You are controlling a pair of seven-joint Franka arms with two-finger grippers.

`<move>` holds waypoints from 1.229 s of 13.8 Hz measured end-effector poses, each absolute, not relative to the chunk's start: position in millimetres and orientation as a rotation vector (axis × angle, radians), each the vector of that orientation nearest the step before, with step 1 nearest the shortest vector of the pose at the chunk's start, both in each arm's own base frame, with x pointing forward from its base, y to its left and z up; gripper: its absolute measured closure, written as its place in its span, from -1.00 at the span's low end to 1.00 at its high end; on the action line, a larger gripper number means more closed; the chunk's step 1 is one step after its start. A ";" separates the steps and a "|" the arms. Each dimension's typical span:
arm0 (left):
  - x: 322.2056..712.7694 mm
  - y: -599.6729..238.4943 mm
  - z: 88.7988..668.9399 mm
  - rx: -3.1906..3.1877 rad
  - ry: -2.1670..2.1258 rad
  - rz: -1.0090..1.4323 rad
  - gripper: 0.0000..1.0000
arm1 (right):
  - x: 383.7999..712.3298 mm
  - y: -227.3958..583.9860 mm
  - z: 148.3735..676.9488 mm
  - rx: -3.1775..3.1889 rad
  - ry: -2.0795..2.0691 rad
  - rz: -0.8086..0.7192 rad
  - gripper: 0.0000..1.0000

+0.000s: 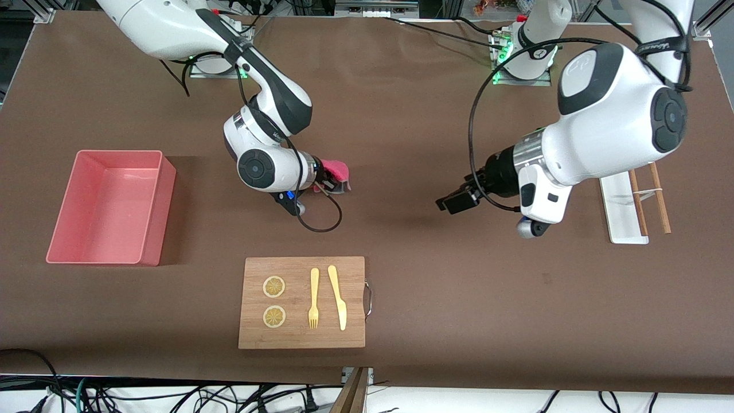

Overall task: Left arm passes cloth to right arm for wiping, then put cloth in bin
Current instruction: 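Release the cloth from the left gripper and withdraw it, then wipe the table with the cloth held in the right gripper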

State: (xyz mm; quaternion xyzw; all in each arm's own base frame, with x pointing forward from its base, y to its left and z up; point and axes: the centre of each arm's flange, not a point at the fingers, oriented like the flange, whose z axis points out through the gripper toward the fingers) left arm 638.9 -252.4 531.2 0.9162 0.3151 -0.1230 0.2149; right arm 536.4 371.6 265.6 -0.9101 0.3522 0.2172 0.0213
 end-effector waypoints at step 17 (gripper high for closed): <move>607.0 -78.9 577.7 3.113 -0.176 -0.237 -1.00 | 618.2 108.0 221.0 -3.046 0.593 0.621 0.96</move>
